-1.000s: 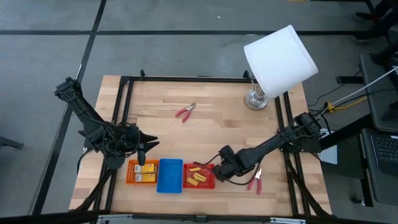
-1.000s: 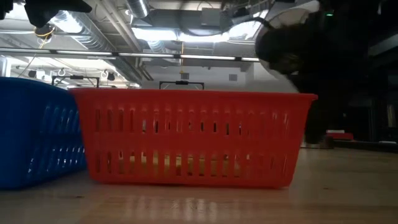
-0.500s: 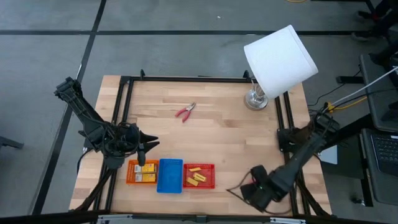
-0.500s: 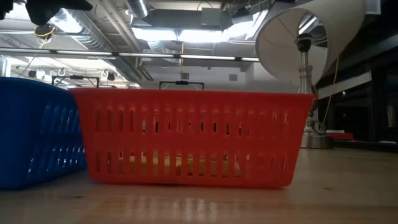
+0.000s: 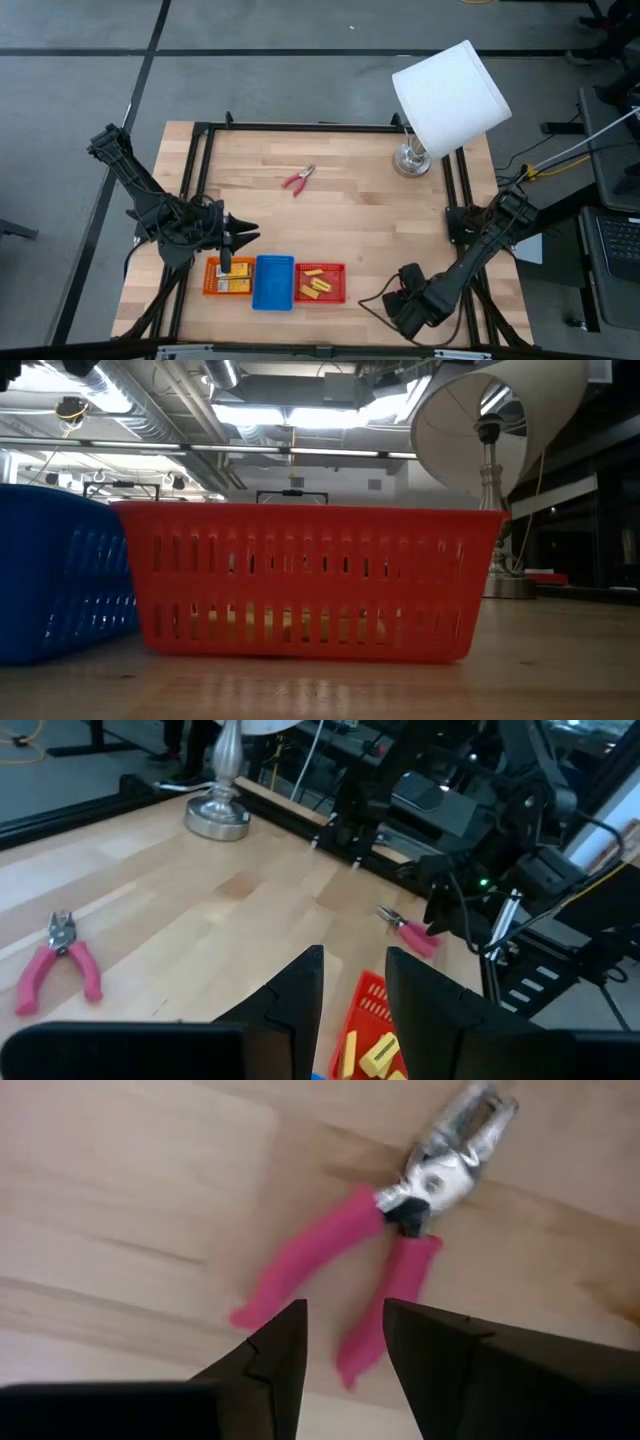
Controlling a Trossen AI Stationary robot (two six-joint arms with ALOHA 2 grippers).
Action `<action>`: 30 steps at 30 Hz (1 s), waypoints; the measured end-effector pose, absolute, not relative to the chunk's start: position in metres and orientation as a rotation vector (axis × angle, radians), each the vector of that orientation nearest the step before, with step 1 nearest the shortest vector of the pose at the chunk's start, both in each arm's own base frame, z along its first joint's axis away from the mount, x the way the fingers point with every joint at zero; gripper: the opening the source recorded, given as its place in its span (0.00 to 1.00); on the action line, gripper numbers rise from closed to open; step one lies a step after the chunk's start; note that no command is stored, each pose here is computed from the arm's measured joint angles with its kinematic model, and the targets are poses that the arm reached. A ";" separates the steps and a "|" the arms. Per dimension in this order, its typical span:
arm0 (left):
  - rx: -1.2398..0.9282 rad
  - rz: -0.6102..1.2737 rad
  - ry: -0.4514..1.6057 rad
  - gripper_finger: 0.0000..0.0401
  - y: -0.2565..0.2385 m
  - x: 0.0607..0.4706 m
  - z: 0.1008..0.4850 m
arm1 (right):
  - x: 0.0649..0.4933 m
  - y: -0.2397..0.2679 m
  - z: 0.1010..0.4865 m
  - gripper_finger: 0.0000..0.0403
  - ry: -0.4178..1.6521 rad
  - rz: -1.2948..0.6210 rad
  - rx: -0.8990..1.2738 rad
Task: Pick & Place School Supplies
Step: Put the bottom hole puncher into the blue bin
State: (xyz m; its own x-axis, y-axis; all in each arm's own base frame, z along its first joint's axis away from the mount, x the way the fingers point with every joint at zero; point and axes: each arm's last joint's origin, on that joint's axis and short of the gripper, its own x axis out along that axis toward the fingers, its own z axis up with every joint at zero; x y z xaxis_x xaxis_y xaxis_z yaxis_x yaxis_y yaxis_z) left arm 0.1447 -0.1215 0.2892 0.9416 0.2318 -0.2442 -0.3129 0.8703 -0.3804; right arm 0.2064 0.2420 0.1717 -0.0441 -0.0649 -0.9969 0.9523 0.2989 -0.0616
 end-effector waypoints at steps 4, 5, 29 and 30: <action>-0.420 0.279 0.188 0.26 -0.122 0.145 0.291 | 0.199 0.244 0.170 0.34 1.369 -1.056 0.891; -0.422 0.278 0.187 0.26 -0.122 0.145 0.291 | 0.197 0.245 0.169 0.34 1.378 -1.059 0.884; -0.459 0.235 0.188 0.26 -0.124 0.146 0.293 | 0.182 0.243 0.137 0.25 1.373 -1.004 0.893; -0.459 0.235 0.188 0.26 -0.124 0.146 0.293 | 0.182 0.243 0.137 0.21 1.369 -1.006 0.890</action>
